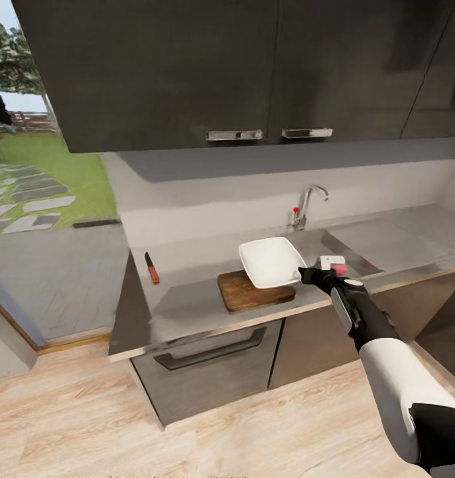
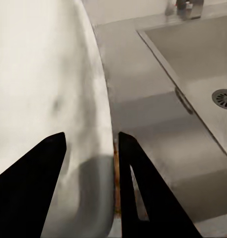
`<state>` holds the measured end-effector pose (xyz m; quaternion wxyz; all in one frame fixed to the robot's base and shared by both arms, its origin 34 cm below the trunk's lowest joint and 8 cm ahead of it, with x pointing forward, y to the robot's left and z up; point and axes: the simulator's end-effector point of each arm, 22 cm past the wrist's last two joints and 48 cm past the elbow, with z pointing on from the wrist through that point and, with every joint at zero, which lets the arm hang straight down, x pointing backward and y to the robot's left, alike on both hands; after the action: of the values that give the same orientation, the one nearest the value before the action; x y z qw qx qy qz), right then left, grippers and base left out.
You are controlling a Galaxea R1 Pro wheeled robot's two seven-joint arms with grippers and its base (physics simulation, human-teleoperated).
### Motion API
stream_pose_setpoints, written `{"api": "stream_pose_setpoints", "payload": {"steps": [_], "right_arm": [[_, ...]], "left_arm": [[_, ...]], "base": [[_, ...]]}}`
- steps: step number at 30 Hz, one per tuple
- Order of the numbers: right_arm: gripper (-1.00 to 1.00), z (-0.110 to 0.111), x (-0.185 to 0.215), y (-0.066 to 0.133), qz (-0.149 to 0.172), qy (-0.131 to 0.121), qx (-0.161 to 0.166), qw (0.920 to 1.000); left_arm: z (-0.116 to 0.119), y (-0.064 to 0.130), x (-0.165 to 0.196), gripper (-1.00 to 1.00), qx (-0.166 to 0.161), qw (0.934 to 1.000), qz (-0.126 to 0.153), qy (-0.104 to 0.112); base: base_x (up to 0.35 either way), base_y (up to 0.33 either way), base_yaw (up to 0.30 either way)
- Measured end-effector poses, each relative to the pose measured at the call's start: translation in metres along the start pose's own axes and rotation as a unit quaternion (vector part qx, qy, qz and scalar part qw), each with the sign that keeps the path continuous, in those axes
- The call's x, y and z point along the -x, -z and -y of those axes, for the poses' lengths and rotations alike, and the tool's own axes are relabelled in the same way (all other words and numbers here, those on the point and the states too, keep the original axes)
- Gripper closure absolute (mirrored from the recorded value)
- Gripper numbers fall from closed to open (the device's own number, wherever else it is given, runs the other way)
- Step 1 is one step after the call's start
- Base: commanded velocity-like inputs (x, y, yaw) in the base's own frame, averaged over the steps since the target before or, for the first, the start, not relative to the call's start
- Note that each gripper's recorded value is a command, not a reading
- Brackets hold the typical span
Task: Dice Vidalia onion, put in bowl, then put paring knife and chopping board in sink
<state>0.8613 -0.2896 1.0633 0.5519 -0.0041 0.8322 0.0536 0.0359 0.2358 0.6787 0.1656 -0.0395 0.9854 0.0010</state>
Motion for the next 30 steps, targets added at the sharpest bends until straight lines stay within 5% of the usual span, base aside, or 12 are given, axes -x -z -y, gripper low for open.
{"api": "stream_pose_setpoints", "payload": {"steps": [30], "right_arm": [[1.00,0.0020,-0.0012,0.0002,-0.003,0.002,-0.005,1.0000]], "left_arm": [[0.0001,0.0007,-0.0020,-1.00,0.000,1.0000,-0.002,0.000]], "base": [[-0.061,0.270,0.035]]}}
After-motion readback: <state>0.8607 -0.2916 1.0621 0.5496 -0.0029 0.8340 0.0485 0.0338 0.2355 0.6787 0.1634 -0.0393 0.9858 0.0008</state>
